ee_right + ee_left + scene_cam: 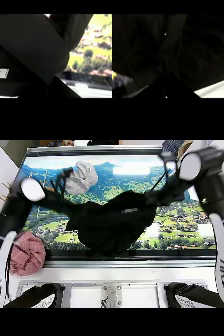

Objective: Fold the clothes and pants, and hang the long-sleeved shirts on hangers.

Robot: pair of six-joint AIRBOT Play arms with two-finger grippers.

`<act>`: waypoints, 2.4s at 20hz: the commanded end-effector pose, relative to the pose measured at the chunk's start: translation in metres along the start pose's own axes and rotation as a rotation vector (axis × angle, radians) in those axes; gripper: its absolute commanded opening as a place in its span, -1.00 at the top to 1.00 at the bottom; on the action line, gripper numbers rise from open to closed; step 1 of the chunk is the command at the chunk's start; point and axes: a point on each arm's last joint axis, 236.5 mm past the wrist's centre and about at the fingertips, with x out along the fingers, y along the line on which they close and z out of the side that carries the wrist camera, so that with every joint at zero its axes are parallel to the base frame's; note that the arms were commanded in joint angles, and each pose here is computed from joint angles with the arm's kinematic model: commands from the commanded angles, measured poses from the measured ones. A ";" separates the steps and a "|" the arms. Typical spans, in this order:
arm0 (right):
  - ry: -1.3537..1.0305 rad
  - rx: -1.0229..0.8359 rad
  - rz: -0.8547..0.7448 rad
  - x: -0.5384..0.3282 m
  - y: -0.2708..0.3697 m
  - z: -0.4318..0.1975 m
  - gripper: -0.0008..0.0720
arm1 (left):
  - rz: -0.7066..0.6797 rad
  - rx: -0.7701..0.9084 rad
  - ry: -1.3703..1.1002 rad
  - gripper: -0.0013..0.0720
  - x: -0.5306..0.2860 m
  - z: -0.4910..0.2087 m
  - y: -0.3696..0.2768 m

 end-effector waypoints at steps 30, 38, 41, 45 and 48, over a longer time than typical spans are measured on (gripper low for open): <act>0.068 0.028 0.021 0.035 0.032 -0.084 0.93 | 0.772 -0.156 -0.189 -0.90 -0.064 0.086 0.339; 0.067 0.030 0.021 0.035 0.032 -0.084 0.93 | 0.840 -0.092 -0.017 -0.90 0.025 0.068 0.421; 0.068 0.030 0.020 0.035 0.032 -0.084 0.93 | 0.844 -0.078 0.012 -0.90 0.044 0.062 0.435; 0.074 0.030 0.018 0.037 0.032 -0.084 0.93 | 0.846 -0.060 -0.040 -0.90 0.046 0.073 0.440; 0.083 0.030 0.018 0.039 0.033 -0.084 0.93 | 0.844 -0.056 -0.045 -0.90 0.050 0.074 0.443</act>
